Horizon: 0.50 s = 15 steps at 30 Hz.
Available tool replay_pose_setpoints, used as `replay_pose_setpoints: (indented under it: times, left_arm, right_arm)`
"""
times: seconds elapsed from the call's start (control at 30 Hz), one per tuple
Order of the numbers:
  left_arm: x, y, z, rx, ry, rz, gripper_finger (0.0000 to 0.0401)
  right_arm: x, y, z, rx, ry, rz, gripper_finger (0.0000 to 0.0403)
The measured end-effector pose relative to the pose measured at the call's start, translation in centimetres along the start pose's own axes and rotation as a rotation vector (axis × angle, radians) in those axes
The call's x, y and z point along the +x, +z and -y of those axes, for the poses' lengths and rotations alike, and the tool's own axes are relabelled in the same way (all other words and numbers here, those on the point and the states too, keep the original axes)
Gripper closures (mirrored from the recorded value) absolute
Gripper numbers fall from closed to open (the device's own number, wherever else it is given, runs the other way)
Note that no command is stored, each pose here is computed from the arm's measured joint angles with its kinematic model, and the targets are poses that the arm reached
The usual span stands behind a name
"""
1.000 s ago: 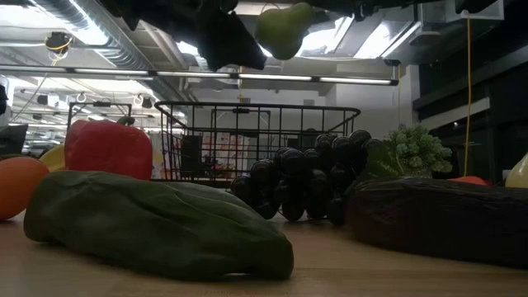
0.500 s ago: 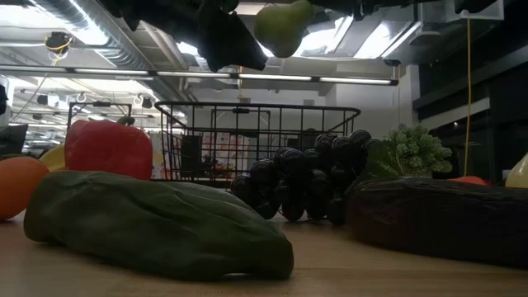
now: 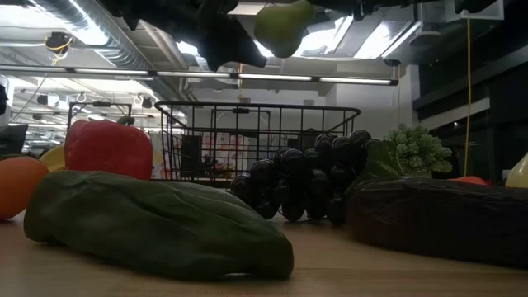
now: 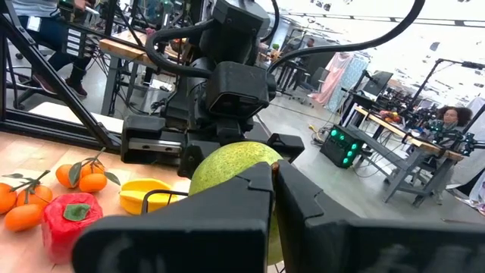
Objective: Build produce basket
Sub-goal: Put the green pear into the black wire basket
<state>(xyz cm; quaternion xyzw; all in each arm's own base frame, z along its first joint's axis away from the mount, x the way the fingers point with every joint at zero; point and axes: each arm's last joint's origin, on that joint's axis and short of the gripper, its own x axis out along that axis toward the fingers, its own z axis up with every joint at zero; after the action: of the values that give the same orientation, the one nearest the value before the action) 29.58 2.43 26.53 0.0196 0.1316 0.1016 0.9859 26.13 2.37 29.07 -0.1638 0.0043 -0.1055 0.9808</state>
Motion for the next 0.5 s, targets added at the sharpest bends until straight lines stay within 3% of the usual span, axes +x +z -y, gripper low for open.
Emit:
replay_pose_setpoints:
  times: [0.5]
  left_arm:
    - [0.0,0.0,-0.03,-0.001,0.004,0.0,0.0401]
  right_arm:
    - [-0.17,0.34,-0.53,0.005,0.045,0.031,0.0403]
